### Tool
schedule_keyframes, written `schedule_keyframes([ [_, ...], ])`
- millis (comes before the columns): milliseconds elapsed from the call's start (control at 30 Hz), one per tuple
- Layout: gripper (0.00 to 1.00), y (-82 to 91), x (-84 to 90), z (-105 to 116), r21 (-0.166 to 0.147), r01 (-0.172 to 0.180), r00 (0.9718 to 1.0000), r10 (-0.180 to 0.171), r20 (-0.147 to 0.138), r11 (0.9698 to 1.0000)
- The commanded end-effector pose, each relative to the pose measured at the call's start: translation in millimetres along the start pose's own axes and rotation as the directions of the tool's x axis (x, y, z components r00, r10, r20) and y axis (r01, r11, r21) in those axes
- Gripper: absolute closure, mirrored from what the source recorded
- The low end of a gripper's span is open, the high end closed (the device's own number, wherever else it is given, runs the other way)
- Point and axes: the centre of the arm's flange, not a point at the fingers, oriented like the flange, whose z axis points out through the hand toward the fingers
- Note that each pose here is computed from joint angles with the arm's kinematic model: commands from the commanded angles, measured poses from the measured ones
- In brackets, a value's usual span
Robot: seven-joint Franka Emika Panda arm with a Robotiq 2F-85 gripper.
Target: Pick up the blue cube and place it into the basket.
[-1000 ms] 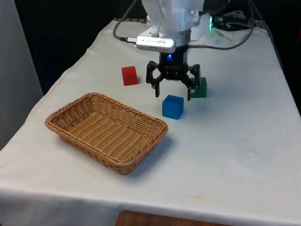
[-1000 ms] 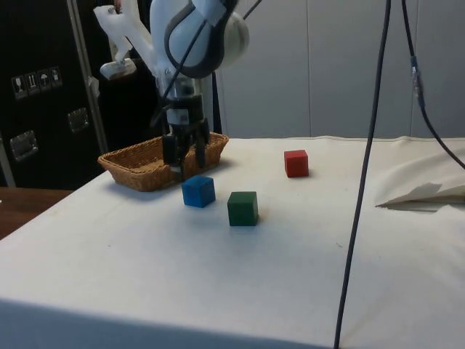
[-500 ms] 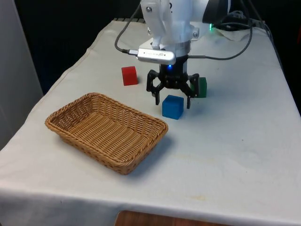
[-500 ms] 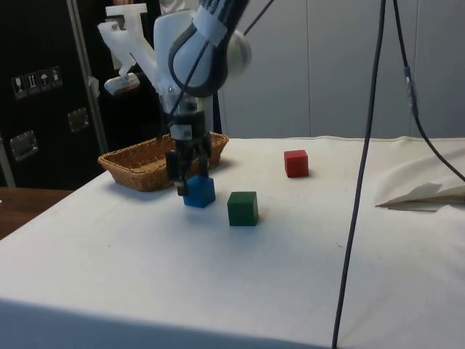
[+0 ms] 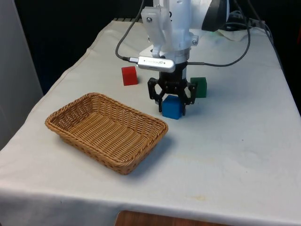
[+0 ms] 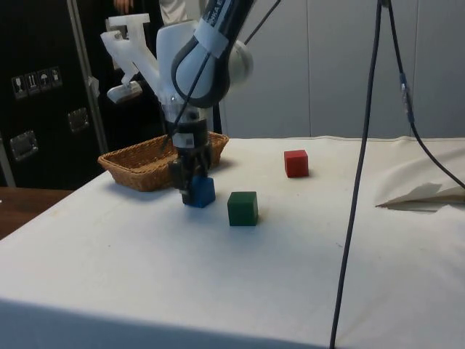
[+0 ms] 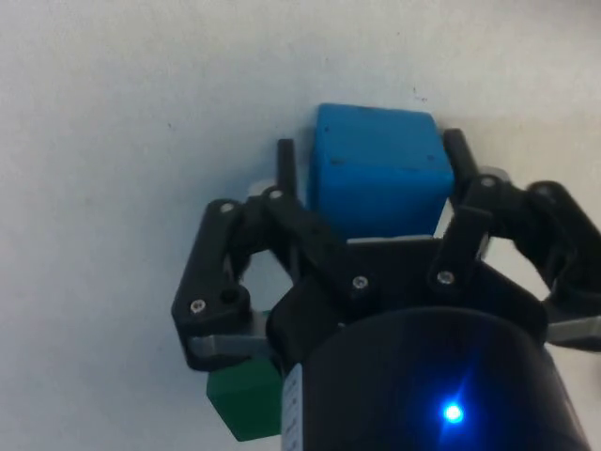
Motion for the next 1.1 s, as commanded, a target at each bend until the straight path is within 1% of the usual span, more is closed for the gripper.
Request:
schedule_keyframes([
  [0,0.61,-0.9,0.4,1.5,0.008,0.0,1.0,0.0,-0.005,1.0],
  [100,0.94,-0.9,0.8,1.2,0.008,0.0,1.0,0.0,-0.006,1.0],
  [133,0.95,-0.9,0.9,1.1,0.008,0.0,1.0,0.0,-0.007,1.0],
  [167,0.95,0.0,-0.2,0.6,0.0,0.0,1.0,0.0,0.001,1.0],
  [200,0.95,-0.9,0.7,1.7,0.008,0.0,1.0,0.0,-0.006,1.0],
  [367,0.95,-0.9,0.7,1.7,0.008,0.0,1.0,0.0,-0.006,1.0],
  [433,0.95,-0.5,1.2,-4.4,0.006,0.0,1.0,0.0,-0.005,1.0],
  [467,0.95,0.0,0.4,-0.3,0.0,0.0,1.0,0.0,-0.001,1.0],
  [533,0.95,-0.2,2.7,-15.5,0.003,-0.001,1.0,0.001,-0.008,1.0],
  [733,0.95,0.0,4.9,-34.8,0.004,-0.002,1.0,0.002,-0.009,1.0],
  [767,0.95,-0.5,5.6,-32.3,0.007,-0.001,1.0,0.001,-0.009,1.0],
  [833,0.95,-0.1,6.1,-46.2,0.006,-0.003,1.0,0.003,-0.01,1.0],
  [933,0.95,0.4,7.0,-56.6,0.007,-0.004,0.9999,0.004,-0.011,1.0],
  [967,0.95,0.3,7.8,-63.8,0.008,-0.003,0.9999,0.003,-0.012,1.0],
  [1000,0.95,0.4,8.3,-60.3,0.012,-0.003,0.9999,0.003,-0.014,0.9999],
  [1033,0.95,0.3,7.8,-67.2,0.009,-0.002,0.9999,0.003,-0.013,1.0],
  [1067,0.95,1.0,7.4,-69.6,0.01,-0.004,0.9999,0.004,-0.012,0.9999],
])
